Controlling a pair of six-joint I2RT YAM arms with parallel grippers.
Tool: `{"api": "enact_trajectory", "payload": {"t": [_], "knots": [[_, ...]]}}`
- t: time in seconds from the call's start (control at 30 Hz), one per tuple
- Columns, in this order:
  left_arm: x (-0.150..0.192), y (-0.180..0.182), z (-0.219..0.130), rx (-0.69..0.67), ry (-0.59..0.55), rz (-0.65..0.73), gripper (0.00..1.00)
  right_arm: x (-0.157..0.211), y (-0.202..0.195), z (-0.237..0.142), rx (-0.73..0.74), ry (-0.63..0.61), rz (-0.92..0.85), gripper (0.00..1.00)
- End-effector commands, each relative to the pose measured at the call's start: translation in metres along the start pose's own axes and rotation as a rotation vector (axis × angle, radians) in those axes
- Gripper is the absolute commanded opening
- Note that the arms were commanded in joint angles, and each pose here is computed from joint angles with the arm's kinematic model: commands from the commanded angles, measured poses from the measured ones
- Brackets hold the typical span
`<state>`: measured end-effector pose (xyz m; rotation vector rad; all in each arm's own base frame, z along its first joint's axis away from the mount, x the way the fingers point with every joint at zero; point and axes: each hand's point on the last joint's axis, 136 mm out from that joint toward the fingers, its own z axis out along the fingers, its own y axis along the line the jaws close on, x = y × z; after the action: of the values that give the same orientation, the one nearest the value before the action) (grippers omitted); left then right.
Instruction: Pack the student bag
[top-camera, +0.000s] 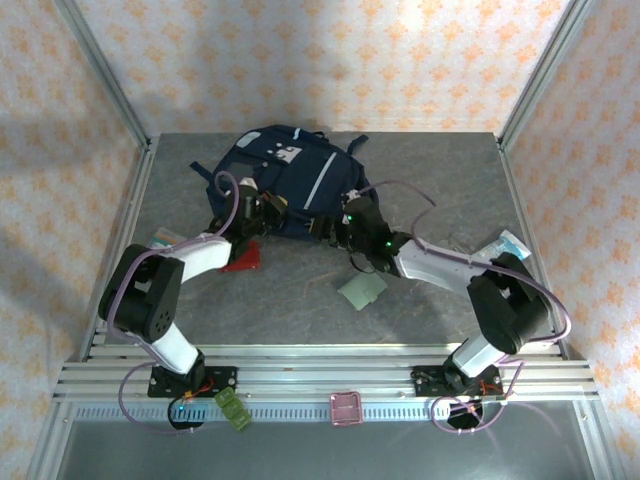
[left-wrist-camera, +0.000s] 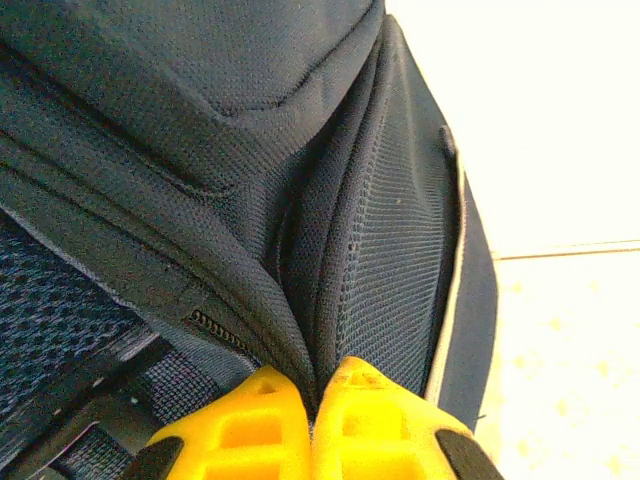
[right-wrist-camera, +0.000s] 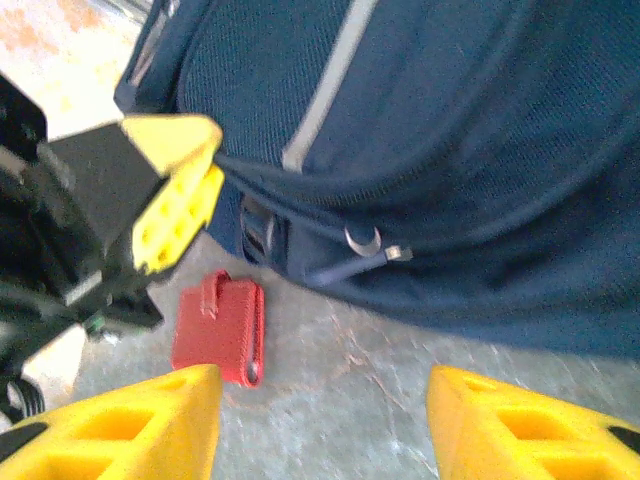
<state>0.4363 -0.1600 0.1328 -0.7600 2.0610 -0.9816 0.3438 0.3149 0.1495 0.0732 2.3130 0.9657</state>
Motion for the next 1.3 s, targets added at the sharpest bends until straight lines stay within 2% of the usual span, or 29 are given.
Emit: {"api": "enact_trajectory", "payload": {"t": [0.0,0.07,0.23,0.4,0.63,0.8,0.93,0.97,1.0,1.03,1.13,1.27], "knots": [[-0.018,-0.07,-0.024,0.199,-0.021,0.024,0.0,-0.009,0.003,0.01,0.075,-0.001,-0.01,0.58],[-0.021,-0.079,-0.028,0.22,-0.026,0.02,0.0,-0.009,-0.003,0.017,0.124,0.01,0.012,0.61],[-0.025,-0.09,-0.033,0.245,-0.034,0.022,0.0,-0.011,-0.004,0.031,0.196,0.022,0.023,0.61],[-0.025,-0.092,-0.032,0.258,-0.032,0.012,0.0,-0.007,-0.016,0.039,0.38,0.013,-0.028,0.58],[-0.029,-0.096,-0.033,0.269,-0.047,0.011,0.0,0.003,-0.045,0.033,0.509,0.014,-0.026,0.21],[-0.034,-0.099,-0.034,0.271,-0.056,0.017,0.0,0.005,-0.049,0.016,0.504,-0.012,-0.013,0.11],[-0.033,-0.098,-0.034,0.271,-0.051,0.017,0.0,0.002,-0.044,0.005,0.459,-0.046,0.011,0.1],[-0.033,-0.098,-0.035,0.274,-0.048,0.013,0.0,-0.002,-0.038,0.002,0.421,-0.059,0.021,0.15],[-0.033,-0.1,-0.036,0.281,-0.045,0.008,0.0,-0.007,-0.03,-0.001,0.382,-0.071,0.021,0.25],[-0.033,-0.103,-0.037,0.29,-0.044,0.008,0.0,-0.013,-0.025,-0.005,0.367,-0.089,0.026,0.3],[-0.036,-0.109,-0.04,0.299,-0.048,0.015,0.0,-0.027,-0.018,-0.014,0.347,-0.127,0.024,0.29],[-0.034,-0.109,-0.042,0.296,-0.038,0.023,0.0,-0.025,-0.017,-0.009,0.34,-0.098,0.008,0.31]]}}
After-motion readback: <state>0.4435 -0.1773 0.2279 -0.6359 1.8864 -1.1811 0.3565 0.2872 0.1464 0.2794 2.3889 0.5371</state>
